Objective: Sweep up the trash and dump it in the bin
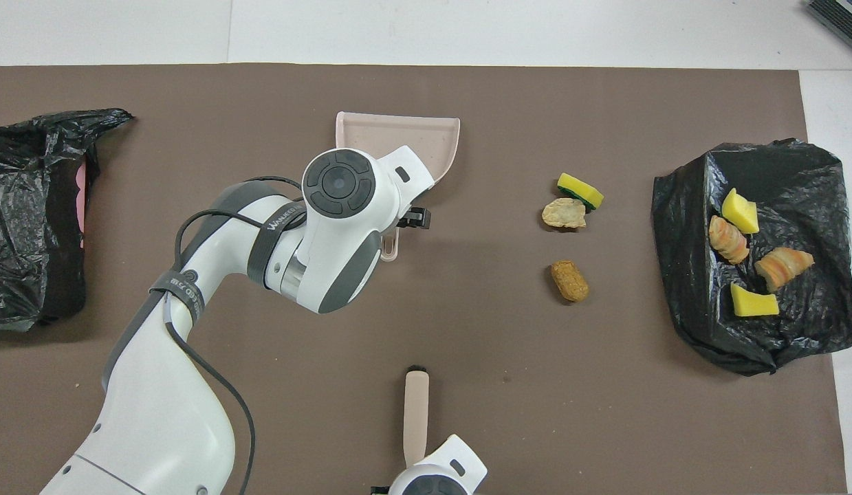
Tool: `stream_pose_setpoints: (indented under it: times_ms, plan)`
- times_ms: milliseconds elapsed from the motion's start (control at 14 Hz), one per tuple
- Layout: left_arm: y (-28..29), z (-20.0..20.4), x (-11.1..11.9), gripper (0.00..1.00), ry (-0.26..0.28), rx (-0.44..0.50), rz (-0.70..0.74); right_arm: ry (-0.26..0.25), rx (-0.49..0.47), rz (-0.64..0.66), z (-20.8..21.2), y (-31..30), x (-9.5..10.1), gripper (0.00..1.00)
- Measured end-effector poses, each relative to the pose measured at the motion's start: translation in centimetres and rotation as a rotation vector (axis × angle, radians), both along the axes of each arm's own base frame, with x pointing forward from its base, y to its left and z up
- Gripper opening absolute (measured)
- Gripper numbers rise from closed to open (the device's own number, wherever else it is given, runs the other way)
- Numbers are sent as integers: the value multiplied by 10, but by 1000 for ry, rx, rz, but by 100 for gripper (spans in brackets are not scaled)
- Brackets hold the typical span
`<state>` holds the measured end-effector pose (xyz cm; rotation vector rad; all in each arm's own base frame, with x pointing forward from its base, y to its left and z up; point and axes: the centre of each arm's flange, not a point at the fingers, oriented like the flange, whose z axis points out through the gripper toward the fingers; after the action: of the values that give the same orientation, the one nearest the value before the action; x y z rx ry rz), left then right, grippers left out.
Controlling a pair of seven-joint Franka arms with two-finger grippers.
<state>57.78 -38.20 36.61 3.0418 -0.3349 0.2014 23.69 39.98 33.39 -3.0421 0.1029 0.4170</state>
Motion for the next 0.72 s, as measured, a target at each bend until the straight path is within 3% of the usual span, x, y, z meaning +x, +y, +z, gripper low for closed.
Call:
stream_pose_setpoints:
  times_ms: [143,287,358,430,645,717]
  plan:
    - [-1,0,-1,96,1,0,3,8,-3,-39,3,-8,16,26]
    - [-1,-1,-1,76,3,1,3,47,-23,-85,16,-22,42,26]
    - [-1,-1,-1,76,4,1,4,53,-31,-100,26,-29,55,26]
    - [-1,-1,-1,71,4,1,4,43,-44,-106,34,-37,67,26]
    - [-1,-2,-1,68,4,2,4,9,-134,-90,51,-83,107,26]
    - [-1,-2,-1,60,5,2,4,-9,-172,-73,57,-105,125,26]
